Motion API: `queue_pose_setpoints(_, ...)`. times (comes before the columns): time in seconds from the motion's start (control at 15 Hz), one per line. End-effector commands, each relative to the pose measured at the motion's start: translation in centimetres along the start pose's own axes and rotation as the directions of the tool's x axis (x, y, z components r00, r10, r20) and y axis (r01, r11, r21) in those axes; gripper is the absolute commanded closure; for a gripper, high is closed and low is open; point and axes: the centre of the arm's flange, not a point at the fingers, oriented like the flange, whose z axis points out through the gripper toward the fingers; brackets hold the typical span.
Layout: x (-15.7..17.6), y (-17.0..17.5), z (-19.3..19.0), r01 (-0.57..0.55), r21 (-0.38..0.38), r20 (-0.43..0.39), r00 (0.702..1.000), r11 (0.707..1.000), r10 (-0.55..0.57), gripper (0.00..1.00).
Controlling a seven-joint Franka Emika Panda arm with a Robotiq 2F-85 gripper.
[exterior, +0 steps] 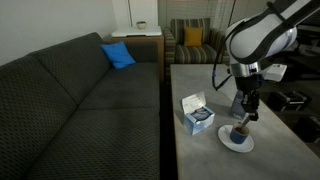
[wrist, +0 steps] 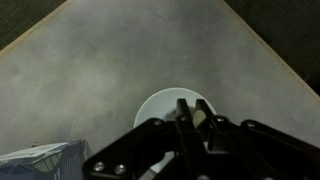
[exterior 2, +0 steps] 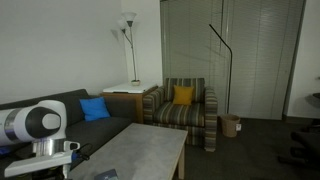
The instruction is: Stir the contents in the blue mug
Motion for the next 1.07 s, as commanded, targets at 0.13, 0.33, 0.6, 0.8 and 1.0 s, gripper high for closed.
queue_pose_setpoints(0.13,-0.4,0.6,0.4,-0.014,-0.013,0.013,1.000,1.000,0.014,0.97)
queue_pose_setpoints(0.33,-0.5,0.5,0.6,-0.012,-0.013,0.037,0.999,1.000,0.012,0.97)
queue_pose_setpoints(0.6,-0.4,0.2,0.9,0.003,-0.008,0.066,0.998,1.000,-0.002,0.97)
queue_pose_setpoints(0.8,-0.3,-0.3,1.1,0.015,0.000,0.083,0.996,1.000,-0.015,0.97)
queue_pose_setpoints(1.0,-0.2,-0.6,1.2,0.026,0.007,0.090,0.996,1.000,-0.027,0.97)
